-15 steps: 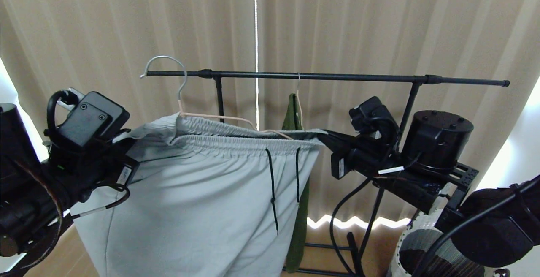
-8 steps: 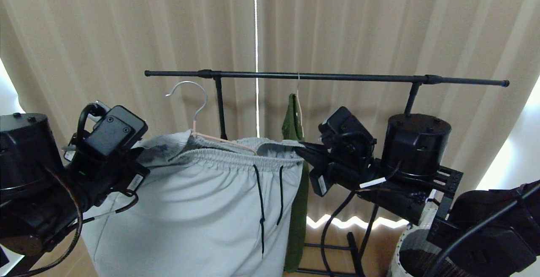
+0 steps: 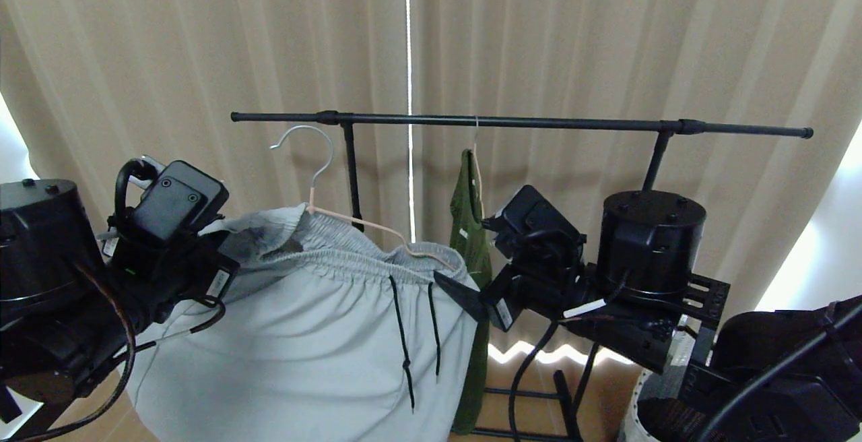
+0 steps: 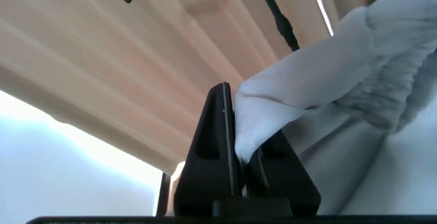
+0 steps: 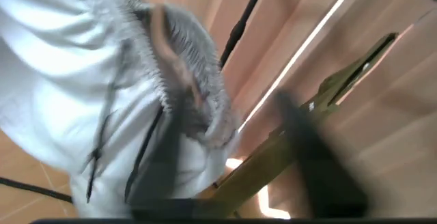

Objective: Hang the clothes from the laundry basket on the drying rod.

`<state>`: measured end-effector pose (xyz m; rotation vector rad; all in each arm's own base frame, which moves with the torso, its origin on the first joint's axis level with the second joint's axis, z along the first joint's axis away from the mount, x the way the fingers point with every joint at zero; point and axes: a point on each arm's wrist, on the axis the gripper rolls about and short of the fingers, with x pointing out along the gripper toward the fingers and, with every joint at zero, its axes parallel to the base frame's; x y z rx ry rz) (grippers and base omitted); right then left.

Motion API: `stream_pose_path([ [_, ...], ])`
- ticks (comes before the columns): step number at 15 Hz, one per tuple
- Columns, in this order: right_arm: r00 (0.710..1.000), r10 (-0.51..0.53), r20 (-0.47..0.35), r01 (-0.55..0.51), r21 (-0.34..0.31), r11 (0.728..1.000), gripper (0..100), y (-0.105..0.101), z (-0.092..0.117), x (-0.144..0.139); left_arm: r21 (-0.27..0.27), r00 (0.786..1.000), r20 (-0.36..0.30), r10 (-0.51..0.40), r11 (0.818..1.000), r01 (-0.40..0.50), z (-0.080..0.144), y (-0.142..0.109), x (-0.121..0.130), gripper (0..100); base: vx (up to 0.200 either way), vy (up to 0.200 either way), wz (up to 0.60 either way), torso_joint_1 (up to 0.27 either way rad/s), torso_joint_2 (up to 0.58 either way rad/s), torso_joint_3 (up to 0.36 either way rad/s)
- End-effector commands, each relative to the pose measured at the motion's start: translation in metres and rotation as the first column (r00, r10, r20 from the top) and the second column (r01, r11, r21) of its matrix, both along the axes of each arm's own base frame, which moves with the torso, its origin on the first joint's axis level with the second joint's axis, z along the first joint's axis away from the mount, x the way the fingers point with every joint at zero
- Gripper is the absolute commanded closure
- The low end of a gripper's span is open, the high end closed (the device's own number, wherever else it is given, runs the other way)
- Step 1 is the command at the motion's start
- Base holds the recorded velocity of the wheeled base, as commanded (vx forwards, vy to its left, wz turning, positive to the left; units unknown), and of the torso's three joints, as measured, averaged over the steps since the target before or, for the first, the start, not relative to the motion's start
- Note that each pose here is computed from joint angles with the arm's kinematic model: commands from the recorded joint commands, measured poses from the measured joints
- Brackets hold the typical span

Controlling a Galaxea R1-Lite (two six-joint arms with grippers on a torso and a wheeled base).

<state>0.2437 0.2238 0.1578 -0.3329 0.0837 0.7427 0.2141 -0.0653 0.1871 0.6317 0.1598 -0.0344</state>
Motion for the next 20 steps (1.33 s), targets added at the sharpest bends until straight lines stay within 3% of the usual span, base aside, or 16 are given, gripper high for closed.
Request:
stream_pose_path([
  [1,0.999,0.031,0.040,-0.031,0.003,1.000,0,0.009,0.009,-0.002,-0.011,1.000,-0.003,-0.003,1.000,0.003,-0.001,-0.001,0.000,100,0.000,0.000,0.00,0.000,0.00,0.000],
  [5,0.995,0.041,0.089,-0.044,0.035,0.998,0,0.032,0.020,0.014,-0.061,0.999,0.003,-0.053,0.997,0.053,0.000,-0.013,-0.006,100,0.000,0.000,0.00,0.000,0.00,0.000],
  [8,0.994,0.036,0.106,-0.036,-0.001,0.999,0,0.043,0.010,0.025,-0.059,0.997,-0.004,-0.081,0.995,0.080,-0.003,-0.016,-0.015,100,0.000,0.000,0.00,0.000,0.00,0.000],
  [14,0.994,0.010,0.113,-0.009,-0.016,1.000,0,0.047,0.006,0.030,-0.063,0.994,0.003,-0.105,0.992,0.105,-0.001,-0.020,-0.018,100,0.000,0.000,0.00,0.000,0.00,0.000],
  [15,0.993,0.023,0.112,-0.021,-0.017,1.000,100,0.051,0.005,0.026,-0.063,0.994,0.003,-0.105,0.992,0.105,-0.001,-0.020,-0.018,100,0.000,0.000,0.00,0.000,0.00,0.000],
  [20,0.993,0.027,0.116,-0.025,-0.013,1.000,100,0.052,0.006,0.024,-0.065,0.994,0.015,-0.107,0.992,0.107,-0.001,-0.021,-0.018,100,0.000,0.000,0.00,0.000,0.00,0.000],
])
